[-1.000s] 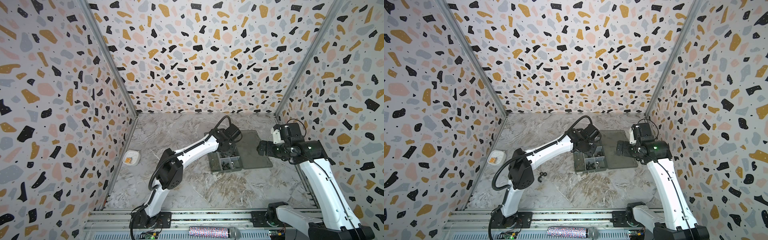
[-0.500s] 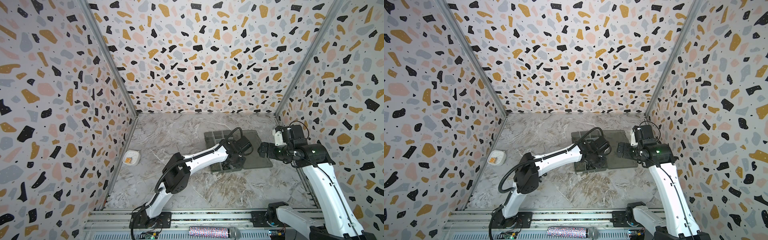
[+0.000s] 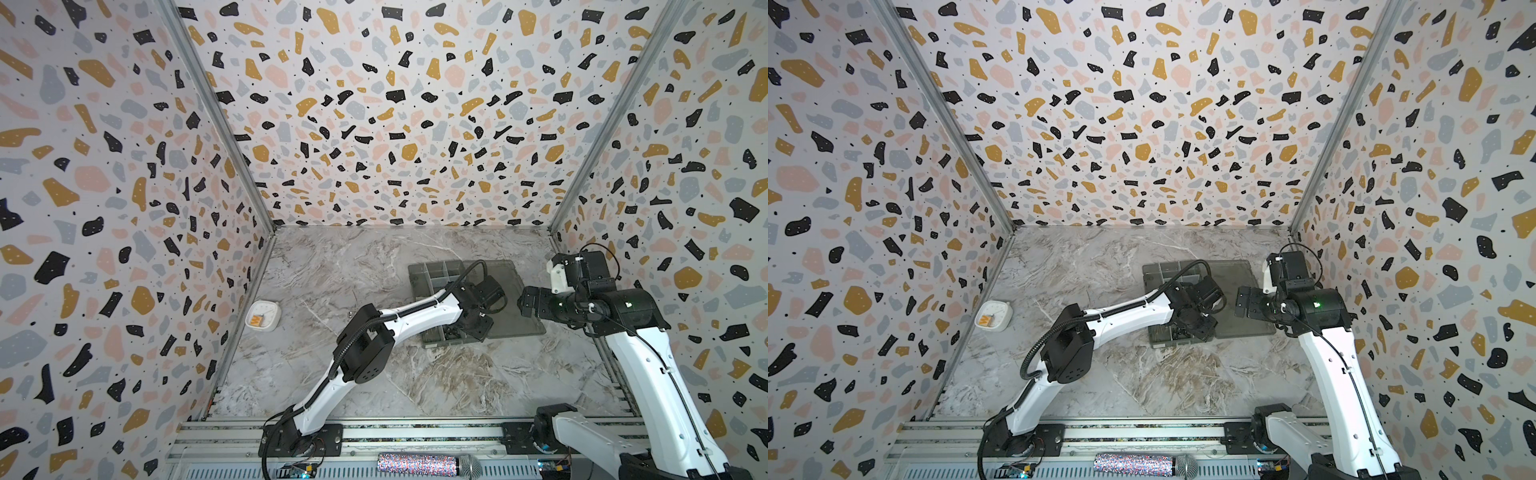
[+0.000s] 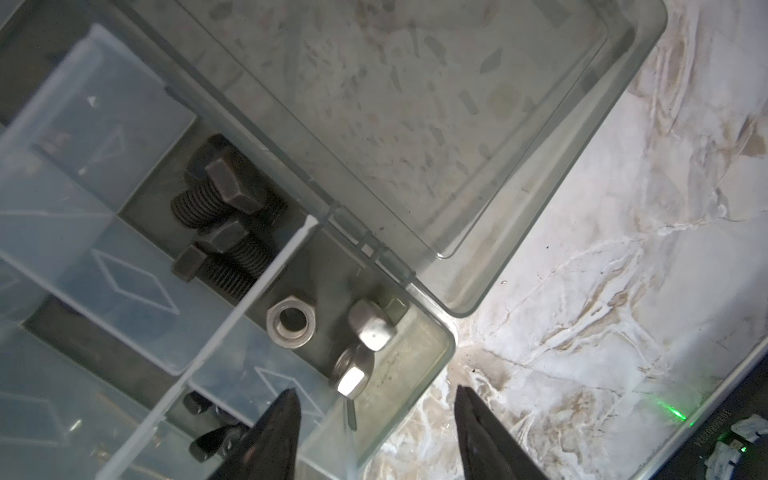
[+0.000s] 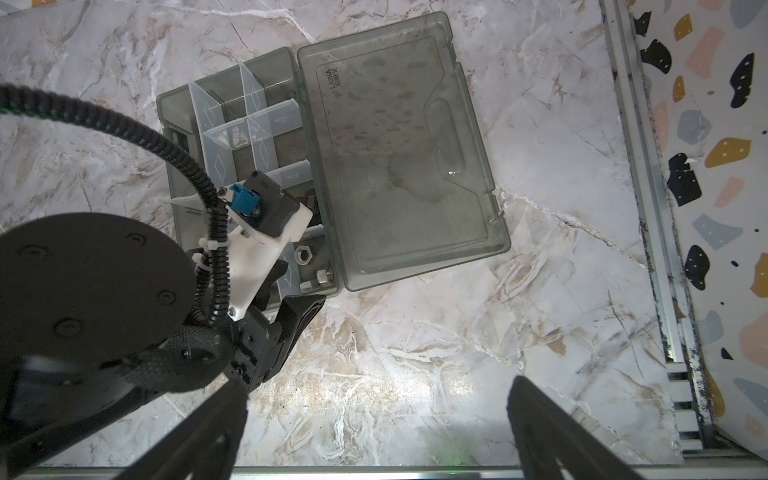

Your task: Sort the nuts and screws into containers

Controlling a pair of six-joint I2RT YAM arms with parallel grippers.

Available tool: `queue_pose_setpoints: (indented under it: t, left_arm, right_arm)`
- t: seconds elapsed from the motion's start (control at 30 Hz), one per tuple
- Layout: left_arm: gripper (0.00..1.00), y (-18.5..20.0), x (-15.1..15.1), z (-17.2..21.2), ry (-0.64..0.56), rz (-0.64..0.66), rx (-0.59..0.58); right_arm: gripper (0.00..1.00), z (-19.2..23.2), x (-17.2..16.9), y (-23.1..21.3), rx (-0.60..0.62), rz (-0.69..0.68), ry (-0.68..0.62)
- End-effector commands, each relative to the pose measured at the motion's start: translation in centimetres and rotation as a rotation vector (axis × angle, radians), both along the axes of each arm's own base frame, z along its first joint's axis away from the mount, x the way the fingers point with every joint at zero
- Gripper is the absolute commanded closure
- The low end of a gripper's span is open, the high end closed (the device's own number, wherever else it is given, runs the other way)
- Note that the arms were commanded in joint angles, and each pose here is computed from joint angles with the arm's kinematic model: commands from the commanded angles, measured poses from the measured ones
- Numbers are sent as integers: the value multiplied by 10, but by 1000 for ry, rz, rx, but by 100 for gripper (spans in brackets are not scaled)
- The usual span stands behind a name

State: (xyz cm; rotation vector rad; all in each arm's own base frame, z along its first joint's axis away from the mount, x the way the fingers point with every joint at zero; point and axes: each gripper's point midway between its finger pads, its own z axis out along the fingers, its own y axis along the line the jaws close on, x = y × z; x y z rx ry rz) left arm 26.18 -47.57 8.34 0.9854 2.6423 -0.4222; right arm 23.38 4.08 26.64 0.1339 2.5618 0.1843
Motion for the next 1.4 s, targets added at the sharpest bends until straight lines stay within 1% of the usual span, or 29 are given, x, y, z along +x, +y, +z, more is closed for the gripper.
queue_pose_setpoints:
  t: [0.0,0.1,0.2,0.3,0.37,0.43,0.57,0.7,0.93,1.0,1.13,1.23,1.37]
  left_arm:
    - [35,0,13,24,-67,2,-17]
    - [35,12,21,35,-94,27,-10]
    - [35,38,35,43,-107,92,-6]
    - [35,74,50,47,-91,177,-27]
    - [35,104,59,47,-74,247,-49]
    - [35,134,65,45,-72,313,-48]
    - [36,197,72,35,-73,453,-9]
    - [36,241,72,30,-76,561,-1]
    - [33,317,67,15,-90,736,88]
    - [31,334,67,11,-93,780,103]
    - [30,360,69,3,-91,845,130]
    - [35,373,74,-3,-90,876,146]
    - [37,386,81,-12,-79,906,168]
  right_arm:
    - [1,6,-1,0,5,8,-11]
    - [1,10,3,4,23,15,-26]
    - [1,13,11,7,41,14,-38]
    - [1,15,21,16,76,38,-47]
    - [1,14,29,28,107,77,-47]
    - [1,15,36,39,107,107,-50]
    - [1,15,52,77,99,201,-51]
    - [1,7,63,120,103,300,-28]
    - [1,-5,70,197,68,506,18]
    - [1,-3,72,213,82,545,18]
    - [1,0,79,239,99,613,21]
    - [1,0,88,248,77,637,27]
    - [1,-1,97,257,63,658,36]
